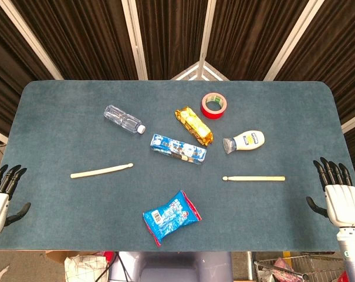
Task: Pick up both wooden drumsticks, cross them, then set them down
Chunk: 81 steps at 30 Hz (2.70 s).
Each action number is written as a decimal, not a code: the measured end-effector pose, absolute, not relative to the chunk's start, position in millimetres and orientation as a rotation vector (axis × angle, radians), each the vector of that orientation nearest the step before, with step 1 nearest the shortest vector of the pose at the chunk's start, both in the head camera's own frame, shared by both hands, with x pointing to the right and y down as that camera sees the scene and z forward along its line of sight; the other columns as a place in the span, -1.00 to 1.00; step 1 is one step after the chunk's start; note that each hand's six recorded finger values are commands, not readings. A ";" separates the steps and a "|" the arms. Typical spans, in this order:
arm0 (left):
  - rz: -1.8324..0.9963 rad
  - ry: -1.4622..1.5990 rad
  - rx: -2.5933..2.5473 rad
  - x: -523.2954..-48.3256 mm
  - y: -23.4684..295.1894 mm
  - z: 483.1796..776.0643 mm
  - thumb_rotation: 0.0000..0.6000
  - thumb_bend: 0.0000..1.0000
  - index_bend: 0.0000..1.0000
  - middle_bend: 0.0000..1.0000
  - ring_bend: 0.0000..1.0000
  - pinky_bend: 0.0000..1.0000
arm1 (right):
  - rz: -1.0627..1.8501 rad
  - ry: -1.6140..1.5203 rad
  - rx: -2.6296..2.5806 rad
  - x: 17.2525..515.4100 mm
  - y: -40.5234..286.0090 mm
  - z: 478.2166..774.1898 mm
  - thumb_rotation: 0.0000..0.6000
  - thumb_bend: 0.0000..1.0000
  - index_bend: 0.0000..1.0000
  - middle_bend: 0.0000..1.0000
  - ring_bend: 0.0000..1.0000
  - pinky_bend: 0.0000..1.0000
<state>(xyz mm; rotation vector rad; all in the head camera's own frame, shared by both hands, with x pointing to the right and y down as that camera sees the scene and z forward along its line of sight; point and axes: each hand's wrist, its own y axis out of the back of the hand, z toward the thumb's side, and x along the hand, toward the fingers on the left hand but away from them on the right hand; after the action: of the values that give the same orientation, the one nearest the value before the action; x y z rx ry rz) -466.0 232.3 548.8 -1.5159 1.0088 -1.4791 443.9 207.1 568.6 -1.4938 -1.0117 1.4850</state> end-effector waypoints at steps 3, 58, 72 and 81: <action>-1.478 1.012 -1.513 -466.2 231.9 548.4 1.00 -0.26 -0.76 -0.83 -1.00 -1.00 | 1.484 -1.015 -1.496 444.1 206.9 568.5 1.00 -0.43 -0.92 -0.95 -0.87 -1.00; -1.459 1.115 -1.451 -480.1 225.8 532.3 1.00 -0.26 -0.77 -0.79 -1.00 -1.00 | 1.684 -0.637 -1.567 360.9 157.2 694.5 1.00 -0.43 -0.20 -0.24 -0.53 -1.00; -1.473 1.103 -1.443 -478.6 225.5 536.1 1.00 -0.26 -0.77 -0.79 -1.00 -1.00 | 1.750 -0.581 -1.541 369.1 160.7 716.8 1.00 -0.36 0.00 -0.08 -0.43 -1.00; -1.478 1.100 -1.436 -477.9 225.8 537.1 1.00 -0.26 -0.77 -0.79 -1.00 -1.00 | 1.735 -0.572 -1.545 362.1 161.7 725.0 1.00 -0.28 0.03 -0.05 -0.40 -1.00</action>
<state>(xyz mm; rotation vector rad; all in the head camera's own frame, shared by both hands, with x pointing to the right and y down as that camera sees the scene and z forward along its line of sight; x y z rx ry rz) -477.9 225.8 537.1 -1.4357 1.1004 -1.4782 362.1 161.7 725.0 -1.5455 -0.5720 1.7349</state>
